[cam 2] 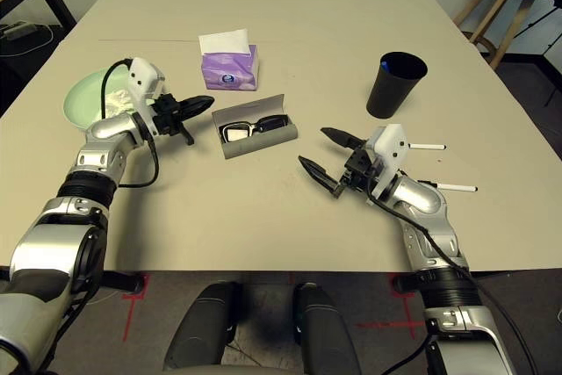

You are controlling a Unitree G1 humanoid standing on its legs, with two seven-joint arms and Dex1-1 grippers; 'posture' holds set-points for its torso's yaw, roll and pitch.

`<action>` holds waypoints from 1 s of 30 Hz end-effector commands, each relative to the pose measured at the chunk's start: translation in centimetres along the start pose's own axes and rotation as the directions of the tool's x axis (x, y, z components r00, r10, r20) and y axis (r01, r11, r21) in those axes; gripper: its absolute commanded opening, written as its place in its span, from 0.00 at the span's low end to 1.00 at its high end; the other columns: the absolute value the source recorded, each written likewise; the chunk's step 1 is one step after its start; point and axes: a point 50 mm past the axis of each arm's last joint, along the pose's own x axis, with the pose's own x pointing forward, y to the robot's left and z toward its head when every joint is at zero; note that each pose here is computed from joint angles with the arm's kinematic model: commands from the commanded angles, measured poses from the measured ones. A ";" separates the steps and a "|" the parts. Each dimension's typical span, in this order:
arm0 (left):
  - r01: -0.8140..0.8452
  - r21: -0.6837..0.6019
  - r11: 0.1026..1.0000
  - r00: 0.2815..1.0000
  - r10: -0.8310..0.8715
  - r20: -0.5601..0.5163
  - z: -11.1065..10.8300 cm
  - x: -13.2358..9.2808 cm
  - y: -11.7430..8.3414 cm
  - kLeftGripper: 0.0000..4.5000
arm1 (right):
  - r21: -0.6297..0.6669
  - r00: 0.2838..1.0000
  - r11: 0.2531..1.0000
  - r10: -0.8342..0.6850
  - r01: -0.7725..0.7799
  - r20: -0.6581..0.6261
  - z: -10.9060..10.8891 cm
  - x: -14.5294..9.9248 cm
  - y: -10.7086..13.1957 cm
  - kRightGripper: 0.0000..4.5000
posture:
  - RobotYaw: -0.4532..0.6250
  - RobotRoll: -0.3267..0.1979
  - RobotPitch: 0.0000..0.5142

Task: Organize and tidy the items on the table.

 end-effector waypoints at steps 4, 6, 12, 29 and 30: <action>0.018 0.000 1.000 0.998 -0.018 -0.063 -0.5 0.8 -0.3 0.01 | -0.005 1.000 1.000 0.002 -0.002 0.007 0.3 0.0 -0.1 1.00 | 0.58 0.62 0.25; 0.027 -0.004 1.000 0.997 -0.027 -0.079 -0.8 0.9 -0.5 0.01 | -0.006 1.000 1.000 0.001 -0.001 0.010 0.4 0.0 -0.1 1.00 | 0.58 0.62 0.24; 0.083 -0.015 0.996 0.991 -0.084 -0.101 -1.2 1.0 -1.1 0.01 | -0.007 1.000 1.000 -0.002 0.002 0.013 0.4 0.1 -0.2 1.00 | 0.58 0.62 0.24; 0.215 -0.100 0.971 0.961 -0.229 -0.157 -2.1 0.1 -2.2 0.01 | -0.009 1.000 1.000 0.003 -0.003 0.024 0.8 0.5 -0.2 1.00 | 0.58 0.62 0.24; 0.229 -0.115 0.967 0.955 -0.246 -0.168 -2.2 0.0 -2.3 0.01 | -0.010 1.000 1.000 0.003 -0.002 0.025 0.8 0.5 -0.2 1.00 | 0.58 0.62 0.24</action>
